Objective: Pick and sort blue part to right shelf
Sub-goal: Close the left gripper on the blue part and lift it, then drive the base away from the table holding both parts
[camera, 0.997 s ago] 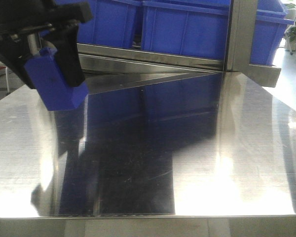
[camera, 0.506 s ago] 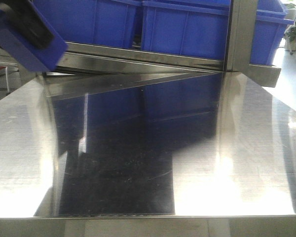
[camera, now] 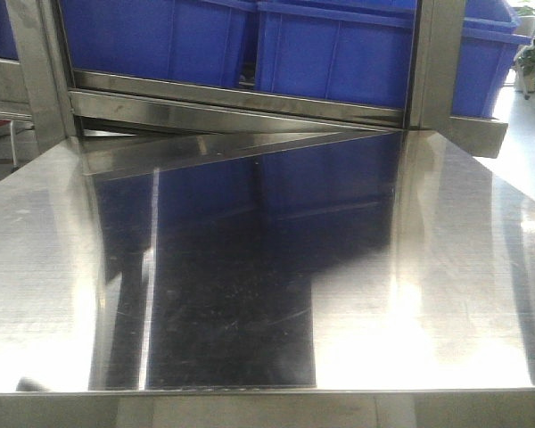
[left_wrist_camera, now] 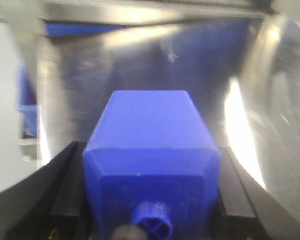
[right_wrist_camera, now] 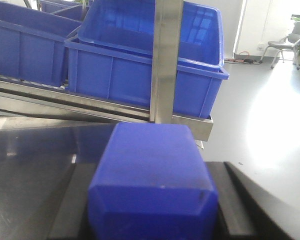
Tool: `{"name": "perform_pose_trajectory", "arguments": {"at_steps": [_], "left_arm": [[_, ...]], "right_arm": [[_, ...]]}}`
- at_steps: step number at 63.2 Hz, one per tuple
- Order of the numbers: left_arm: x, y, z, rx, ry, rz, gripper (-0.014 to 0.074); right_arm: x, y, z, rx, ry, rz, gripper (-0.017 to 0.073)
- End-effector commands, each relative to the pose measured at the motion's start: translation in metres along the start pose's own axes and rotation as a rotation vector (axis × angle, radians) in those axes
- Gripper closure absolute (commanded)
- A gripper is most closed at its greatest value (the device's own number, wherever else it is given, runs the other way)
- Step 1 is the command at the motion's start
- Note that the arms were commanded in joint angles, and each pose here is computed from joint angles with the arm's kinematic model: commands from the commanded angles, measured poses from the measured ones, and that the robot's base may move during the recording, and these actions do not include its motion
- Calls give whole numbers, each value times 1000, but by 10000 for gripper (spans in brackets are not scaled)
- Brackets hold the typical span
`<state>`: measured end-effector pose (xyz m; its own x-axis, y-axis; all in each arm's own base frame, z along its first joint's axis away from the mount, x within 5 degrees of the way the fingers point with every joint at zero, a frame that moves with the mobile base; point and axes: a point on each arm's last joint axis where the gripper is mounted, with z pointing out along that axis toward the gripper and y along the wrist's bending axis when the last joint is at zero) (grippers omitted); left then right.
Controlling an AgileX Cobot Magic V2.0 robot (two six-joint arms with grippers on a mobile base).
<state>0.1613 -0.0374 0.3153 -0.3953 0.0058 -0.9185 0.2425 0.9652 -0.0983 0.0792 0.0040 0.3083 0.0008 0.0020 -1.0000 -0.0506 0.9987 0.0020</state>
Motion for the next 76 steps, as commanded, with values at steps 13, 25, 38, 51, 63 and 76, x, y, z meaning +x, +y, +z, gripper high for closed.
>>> {"name": "perform_pose_trajectory", "arguments": {"at_steps": [13, 25, 38, 51, 63, 76], "left_arm": [[-2, 13, -64, -175, -319, 41, 332], [2, 7, -96, -205, -441, 65, 332], [4, 4, -108, -205, -493, 74, 332], [4, 4, -107, -205, -491, 73, 332], [4, 4, -107, -205, -491, 73, 332], [4, 4, -107, -205, -491, 73, 332]], "right_arm": [[-19, 0, -1, 8, -118, -21, 162], [-19, 0, -1, 8, -118, -21, 162], [-19, 0, -1, 8, -118, -21, 162], [-19, 0, -1, 8, -118, -21, 162], [-19, 0, -1, 8, -118, -21, 162], [-19, 0, -1, 8, -118, -21, 162]]}}
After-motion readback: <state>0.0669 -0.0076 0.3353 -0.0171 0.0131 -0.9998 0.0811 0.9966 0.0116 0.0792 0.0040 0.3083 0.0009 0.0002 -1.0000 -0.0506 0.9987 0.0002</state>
